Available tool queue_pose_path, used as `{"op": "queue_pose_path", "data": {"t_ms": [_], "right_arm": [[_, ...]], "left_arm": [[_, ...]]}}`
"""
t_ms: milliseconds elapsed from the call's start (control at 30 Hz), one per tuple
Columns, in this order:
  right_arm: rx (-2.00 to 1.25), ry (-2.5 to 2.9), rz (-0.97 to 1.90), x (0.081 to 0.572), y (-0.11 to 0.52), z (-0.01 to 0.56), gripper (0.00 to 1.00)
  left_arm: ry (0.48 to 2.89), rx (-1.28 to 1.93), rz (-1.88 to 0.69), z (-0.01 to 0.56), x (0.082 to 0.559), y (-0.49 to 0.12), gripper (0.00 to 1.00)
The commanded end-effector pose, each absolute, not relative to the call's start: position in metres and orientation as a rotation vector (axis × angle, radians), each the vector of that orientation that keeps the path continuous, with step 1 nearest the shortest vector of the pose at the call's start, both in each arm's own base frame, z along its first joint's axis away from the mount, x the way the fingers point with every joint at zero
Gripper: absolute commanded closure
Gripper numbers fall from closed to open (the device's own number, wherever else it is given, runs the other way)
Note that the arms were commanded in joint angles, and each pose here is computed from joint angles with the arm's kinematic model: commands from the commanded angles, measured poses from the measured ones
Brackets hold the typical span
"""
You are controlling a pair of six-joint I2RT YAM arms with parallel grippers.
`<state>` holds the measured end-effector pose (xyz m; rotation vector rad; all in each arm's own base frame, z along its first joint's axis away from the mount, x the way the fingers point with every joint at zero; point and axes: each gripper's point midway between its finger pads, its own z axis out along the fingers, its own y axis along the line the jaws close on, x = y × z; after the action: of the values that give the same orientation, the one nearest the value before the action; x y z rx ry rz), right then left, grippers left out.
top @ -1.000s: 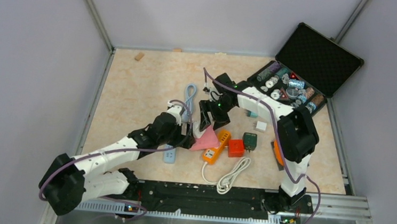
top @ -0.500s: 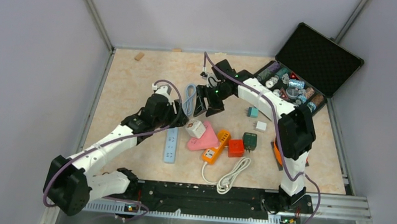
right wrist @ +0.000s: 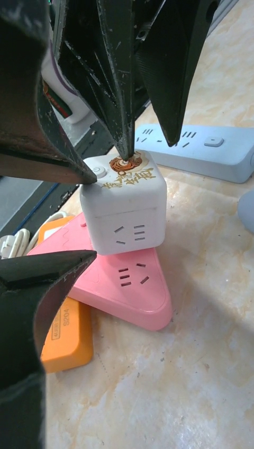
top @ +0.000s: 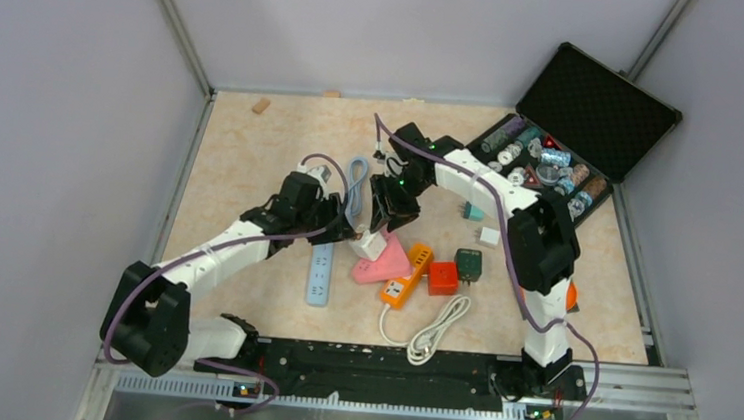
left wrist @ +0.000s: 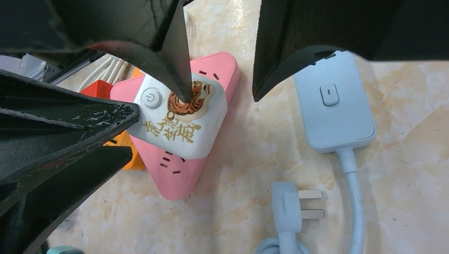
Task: Insert the plug
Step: Insert the plug into the socket.
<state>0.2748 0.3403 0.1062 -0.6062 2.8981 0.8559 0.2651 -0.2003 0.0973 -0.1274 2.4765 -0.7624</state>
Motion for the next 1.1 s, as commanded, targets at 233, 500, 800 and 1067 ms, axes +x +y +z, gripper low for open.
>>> {"op": "queue_pose_path", "data": {"t_ms": [233, 500, 800, 1067], "right_arm": [[-0.710, 3.006, 0.504, 0.247, 0.298, 0.074, 0.59], [-0.704, 2.989, 0.544, 0.247, 0.302, 0.079, 0.58], [-0.724, 2.734, 0.756, 0.266, 0.331, 0.149, 0.33], [-0.783, 2.579, 0.817, 0.257, 0.321, 0.172, 0.28]], "left_arm": [[2.643, -0.063, -0.788, 0.053, 0.234, -0.206, 0.67], [2.626, -0.043, -0.779, 0.058, 0.236, -0.208, 0.54], [2.416, -0.002, -0.777, 0.129, 0.267, -0.207, 0.15], [2.276, 0.026, -0.727, 0.172, 0.282, -0.191, 0.01]]}}
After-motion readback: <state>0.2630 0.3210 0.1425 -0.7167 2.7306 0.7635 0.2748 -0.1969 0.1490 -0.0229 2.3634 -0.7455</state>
